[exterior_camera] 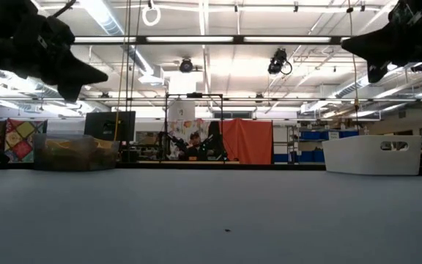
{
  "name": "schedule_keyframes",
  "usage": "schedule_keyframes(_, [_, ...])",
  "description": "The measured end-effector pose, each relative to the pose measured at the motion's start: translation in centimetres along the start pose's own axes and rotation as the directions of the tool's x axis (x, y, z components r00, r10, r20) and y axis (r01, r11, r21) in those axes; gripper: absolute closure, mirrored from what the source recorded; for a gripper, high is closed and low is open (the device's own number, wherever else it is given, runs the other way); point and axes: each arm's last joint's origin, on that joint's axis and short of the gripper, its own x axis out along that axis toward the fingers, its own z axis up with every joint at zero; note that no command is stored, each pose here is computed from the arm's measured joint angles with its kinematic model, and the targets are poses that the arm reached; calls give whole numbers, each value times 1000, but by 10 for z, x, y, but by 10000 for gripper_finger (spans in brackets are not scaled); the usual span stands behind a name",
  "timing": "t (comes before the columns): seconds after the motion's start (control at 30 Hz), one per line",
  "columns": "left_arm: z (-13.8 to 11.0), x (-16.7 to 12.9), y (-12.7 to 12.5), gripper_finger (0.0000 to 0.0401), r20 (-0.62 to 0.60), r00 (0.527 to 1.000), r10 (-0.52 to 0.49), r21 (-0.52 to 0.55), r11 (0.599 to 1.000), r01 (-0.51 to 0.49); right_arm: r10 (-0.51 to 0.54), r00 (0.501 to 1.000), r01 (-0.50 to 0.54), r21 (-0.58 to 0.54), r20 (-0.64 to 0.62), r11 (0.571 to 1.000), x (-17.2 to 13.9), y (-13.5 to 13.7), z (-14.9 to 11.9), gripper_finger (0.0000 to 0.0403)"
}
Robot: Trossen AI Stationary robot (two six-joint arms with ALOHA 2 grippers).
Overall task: Sort rubber bands into baskets
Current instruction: Return to Home Position
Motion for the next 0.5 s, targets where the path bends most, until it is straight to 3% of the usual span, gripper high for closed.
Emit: schedule_keyframes(0.5, [-24, -4, 2, 398, 45, 997, -69, 1, 998, 69, 22, 1000, -20, 73, -21, 997, 2, -2, -25, 395])
